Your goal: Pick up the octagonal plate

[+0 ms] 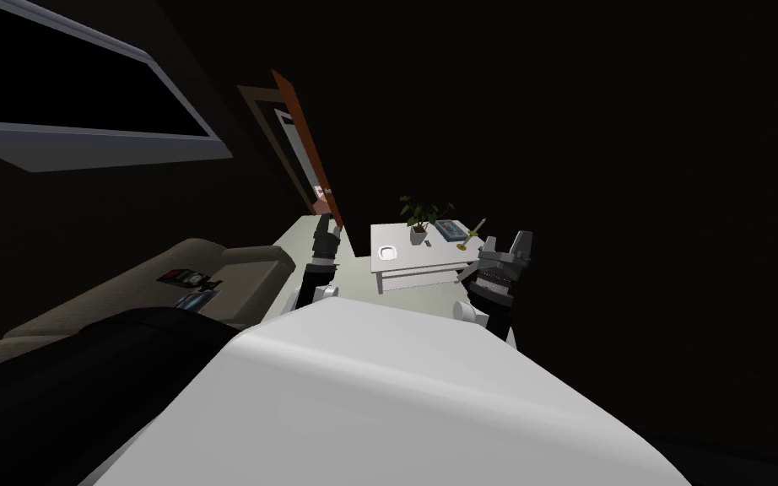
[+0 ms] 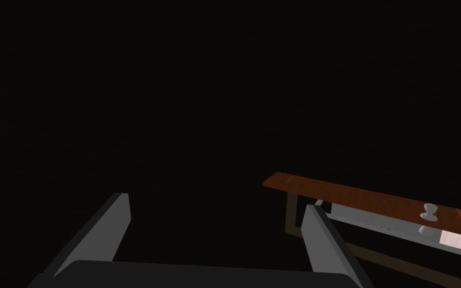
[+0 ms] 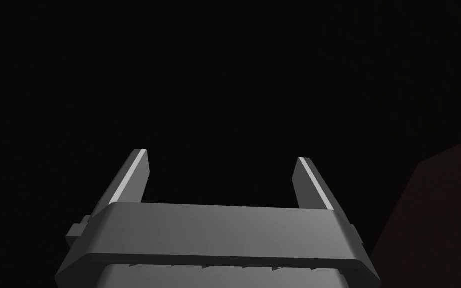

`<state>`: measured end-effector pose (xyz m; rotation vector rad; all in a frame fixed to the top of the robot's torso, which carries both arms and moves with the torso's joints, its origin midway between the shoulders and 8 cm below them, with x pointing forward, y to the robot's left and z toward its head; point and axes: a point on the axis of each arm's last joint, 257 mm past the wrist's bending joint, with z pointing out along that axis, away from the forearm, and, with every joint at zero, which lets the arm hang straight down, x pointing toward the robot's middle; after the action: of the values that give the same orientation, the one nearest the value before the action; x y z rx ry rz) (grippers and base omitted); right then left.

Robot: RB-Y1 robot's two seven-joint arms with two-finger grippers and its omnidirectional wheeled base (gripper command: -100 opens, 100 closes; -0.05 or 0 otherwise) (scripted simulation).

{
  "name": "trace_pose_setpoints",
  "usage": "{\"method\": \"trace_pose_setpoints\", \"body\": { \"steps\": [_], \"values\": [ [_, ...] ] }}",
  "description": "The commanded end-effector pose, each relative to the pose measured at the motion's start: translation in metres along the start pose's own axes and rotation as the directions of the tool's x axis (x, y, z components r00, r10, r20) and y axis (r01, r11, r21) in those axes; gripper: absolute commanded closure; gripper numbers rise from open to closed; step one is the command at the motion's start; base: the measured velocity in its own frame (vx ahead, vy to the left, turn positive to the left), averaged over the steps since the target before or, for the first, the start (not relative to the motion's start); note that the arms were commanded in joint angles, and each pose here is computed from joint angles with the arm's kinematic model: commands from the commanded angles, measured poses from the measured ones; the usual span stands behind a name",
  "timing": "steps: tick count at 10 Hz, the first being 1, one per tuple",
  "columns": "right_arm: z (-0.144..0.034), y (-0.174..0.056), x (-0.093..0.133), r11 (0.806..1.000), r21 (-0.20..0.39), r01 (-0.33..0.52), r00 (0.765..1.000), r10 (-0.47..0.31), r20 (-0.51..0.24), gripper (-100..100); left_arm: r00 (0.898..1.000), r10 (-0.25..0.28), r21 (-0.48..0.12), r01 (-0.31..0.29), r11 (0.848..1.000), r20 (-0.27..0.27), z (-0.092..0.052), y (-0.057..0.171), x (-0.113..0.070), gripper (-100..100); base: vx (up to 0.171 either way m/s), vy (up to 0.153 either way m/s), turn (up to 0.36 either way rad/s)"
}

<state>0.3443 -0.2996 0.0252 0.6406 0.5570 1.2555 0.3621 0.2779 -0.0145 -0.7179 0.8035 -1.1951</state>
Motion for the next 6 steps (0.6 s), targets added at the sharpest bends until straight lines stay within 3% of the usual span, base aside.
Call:
{"method": "trace_pose_setpoints", "body": {
  "steps": [1, 6],
  "values": [
    [0.000, 0.000, 0.000, 1.000, 0.000, 0.000, 1.000, 0.000, 0.000, 0, 1.000, 0.011, -0.029, -0.012, 1.000, -0.025, 0.001, 0.013, 0.003, -100, 0.013, -0.010, -0.004],
    [0.000, 0.000, 0.000, 1.000, 0.000, 0.000, 1.000, 0.000, 0.000, 0, 0.997, 0.026, -0.156, -0.036, 0.987, -0.066, 0.004, 0.065, 0.007, -100, 0.022, -0.023, -0.002]
  ]
}}
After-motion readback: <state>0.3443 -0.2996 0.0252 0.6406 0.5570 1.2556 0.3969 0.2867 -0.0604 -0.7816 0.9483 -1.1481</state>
